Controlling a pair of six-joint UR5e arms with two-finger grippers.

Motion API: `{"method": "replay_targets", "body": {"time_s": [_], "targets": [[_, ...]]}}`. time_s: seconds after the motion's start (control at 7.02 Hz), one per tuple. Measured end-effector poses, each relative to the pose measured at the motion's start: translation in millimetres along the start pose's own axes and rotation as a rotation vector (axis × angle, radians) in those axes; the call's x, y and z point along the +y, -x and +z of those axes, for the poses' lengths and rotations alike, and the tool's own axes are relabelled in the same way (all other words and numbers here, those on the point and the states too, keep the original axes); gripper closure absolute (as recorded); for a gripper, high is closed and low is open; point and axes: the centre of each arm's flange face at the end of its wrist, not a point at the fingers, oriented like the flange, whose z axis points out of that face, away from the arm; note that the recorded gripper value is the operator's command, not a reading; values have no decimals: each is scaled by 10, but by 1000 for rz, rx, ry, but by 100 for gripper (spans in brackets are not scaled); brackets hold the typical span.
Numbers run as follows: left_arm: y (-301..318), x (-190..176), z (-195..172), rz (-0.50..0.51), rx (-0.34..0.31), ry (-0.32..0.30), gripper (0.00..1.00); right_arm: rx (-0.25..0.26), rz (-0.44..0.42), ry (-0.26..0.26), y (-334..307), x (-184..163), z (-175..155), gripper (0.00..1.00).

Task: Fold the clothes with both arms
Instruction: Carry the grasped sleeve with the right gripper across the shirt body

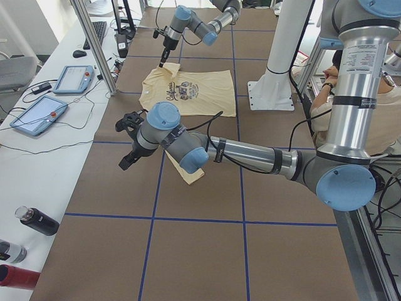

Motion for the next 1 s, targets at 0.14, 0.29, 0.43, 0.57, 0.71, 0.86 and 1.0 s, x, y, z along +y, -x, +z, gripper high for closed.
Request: {"method": "replay_targets", "body": {"time_s": [0.14,0.29,0.43,0.57,0.71,0.86,1.0], "targets": [[1,-5,1,0,0,0,0,4,18,-10,522,96,92,100],[4,-8,4,-1,0,0,0,7,38,-24,969,231,136,100],[6,-7,7,-1,0,1,0,17,44,-37,1330,342,172,100],[8,-8,8,-1,0,1,0,29,43,-46,1573,410,240,100],[9,-6,10,-1,0,1,0,36,37,-62,1698,492,363,100],[11,-5,12,-1,0,1,0,37,32,-79,1750,577,475,73],[14,-2,15,-2,0,2,0,37,31,-85,1788,633,520,1]]}}
